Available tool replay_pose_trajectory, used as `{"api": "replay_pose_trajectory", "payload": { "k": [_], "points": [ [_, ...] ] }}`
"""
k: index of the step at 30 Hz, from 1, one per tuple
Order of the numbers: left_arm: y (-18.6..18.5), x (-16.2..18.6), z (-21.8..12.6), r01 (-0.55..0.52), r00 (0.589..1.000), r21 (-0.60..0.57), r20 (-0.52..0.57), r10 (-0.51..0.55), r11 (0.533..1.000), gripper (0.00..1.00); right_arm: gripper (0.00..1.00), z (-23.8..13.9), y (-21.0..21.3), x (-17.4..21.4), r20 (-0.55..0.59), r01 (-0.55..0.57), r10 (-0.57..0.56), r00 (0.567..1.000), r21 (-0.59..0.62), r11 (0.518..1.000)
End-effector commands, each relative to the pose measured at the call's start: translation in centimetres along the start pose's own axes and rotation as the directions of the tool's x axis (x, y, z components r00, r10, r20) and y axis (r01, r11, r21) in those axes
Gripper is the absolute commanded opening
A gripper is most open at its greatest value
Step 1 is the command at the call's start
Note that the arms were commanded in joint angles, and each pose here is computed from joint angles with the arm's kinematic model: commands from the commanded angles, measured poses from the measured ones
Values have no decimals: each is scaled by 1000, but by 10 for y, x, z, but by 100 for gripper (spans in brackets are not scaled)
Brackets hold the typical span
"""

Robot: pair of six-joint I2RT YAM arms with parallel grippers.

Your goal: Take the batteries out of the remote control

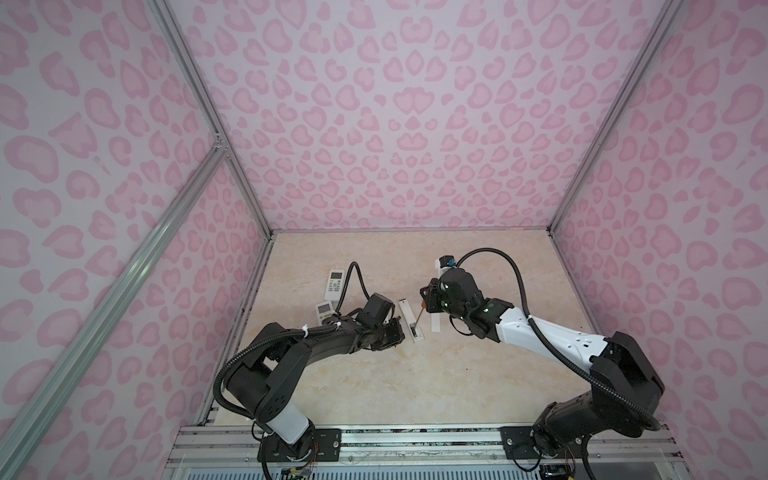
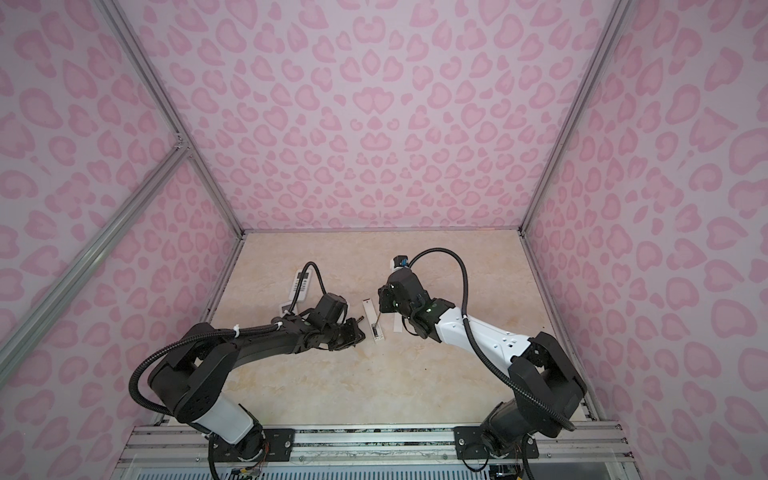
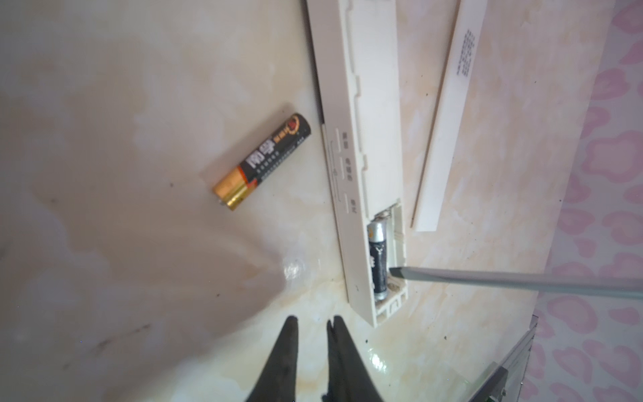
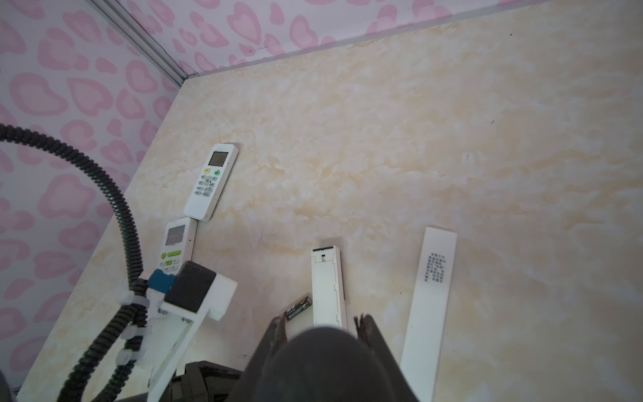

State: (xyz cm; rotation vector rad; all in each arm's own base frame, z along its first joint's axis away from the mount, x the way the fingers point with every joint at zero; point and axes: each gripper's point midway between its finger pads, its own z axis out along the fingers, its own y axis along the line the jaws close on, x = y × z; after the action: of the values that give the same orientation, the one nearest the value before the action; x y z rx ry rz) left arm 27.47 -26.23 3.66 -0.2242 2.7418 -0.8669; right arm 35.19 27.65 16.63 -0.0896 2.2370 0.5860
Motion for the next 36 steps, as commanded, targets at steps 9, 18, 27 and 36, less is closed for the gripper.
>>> {"api": "replay_pose_trajectory", "payload": {
  "k": [9, 18, 27, 36],
  "points": [
    [-22, -8, 4, 73, 997, 121, -15, -72, 990, 25, 0, 2, 0, -6, 34, 3, -3, 999, -2, 1000],
    [-23, -17, 3, 116, 993, 126, 1, -117, 985, 25, 0, 8, 0, 2, 8, 0, 1, 1000, -10, 1000],
    [-28, -43, 6, 160, 986, 131, 34, -166, 978, 31, 0, 8, 4, 9, -6, 72, -72, 997, 25, 997],
    [-20, -50, 30, 209, 977, 91, 9, -211, 974, 32, 0, 7, 6, 11, -7, 116, -116, 993, 44, 992]
  ]
}}
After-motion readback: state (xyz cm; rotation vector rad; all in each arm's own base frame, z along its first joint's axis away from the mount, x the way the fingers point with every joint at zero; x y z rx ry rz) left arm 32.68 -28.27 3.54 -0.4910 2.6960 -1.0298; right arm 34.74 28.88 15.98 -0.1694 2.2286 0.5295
